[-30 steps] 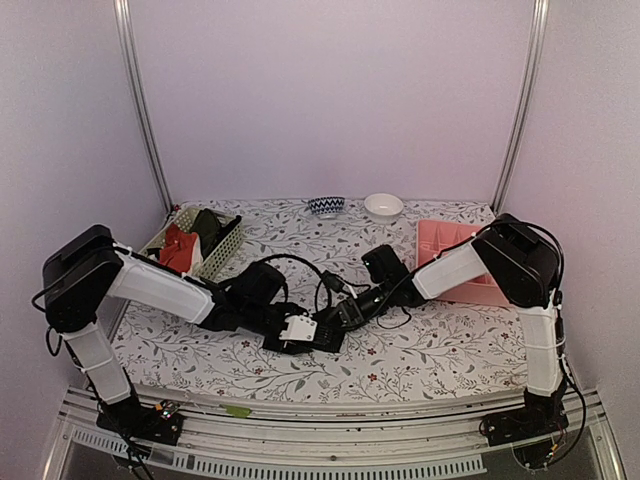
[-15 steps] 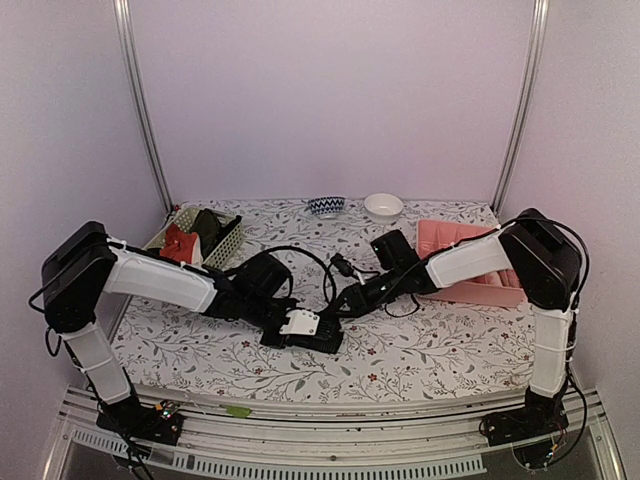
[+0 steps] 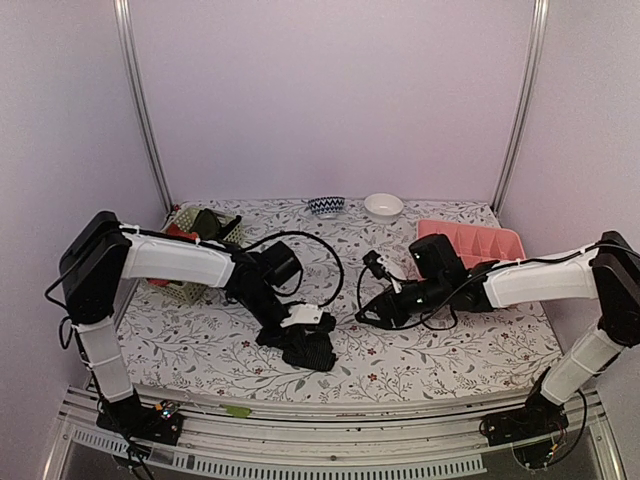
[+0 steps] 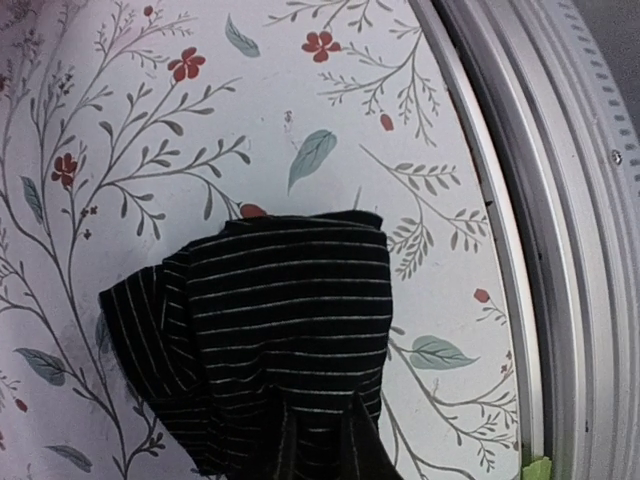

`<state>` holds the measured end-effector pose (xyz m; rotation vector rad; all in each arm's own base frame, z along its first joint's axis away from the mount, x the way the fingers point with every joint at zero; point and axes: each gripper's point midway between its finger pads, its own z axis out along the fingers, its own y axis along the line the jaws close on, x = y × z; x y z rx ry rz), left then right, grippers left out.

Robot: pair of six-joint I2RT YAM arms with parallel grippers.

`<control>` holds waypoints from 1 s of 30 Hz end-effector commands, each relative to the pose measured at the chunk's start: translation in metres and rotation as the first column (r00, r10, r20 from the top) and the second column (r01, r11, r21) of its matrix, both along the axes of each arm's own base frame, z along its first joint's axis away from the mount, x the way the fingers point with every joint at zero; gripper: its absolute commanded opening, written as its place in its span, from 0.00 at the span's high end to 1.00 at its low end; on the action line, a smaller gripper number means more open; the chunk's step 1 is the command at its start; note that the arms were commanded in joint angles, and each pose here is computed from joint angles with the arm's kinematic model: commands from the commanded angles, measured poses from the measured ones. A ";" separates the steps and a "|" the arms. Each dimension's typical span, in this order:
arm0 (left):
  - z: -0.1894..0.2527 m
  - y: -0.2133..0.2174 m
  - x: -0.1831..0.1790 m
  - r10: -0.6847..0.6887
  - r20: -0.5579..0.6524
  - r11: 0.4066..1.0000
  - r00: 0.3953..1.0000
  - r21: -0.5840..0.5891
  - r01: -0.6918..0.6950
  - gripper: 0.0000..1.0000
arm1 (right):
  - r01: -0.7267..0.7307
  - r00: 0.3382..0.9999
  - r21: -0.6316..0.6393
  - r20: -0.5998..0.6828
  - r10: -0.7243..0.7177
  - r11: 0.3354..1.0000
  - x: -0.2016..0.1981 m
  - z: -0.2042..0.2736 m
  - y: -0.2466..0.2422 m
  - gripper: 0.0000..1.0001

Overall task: Roll the underwear
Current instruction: Roll the underwear at the center of the board.

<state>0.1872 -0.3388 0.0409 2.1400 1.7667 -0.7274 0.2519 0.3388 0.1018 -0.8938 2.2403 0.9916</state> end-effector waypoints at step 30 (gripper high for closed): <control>-0.029 -0.002 0.031 0.131 -0.580 0.988 0.804 0.139 -0.061 0.94 | -0.356 0.852 -0.352 0.258 0.455 0.866 -0.076 -0.076 0.093 0.73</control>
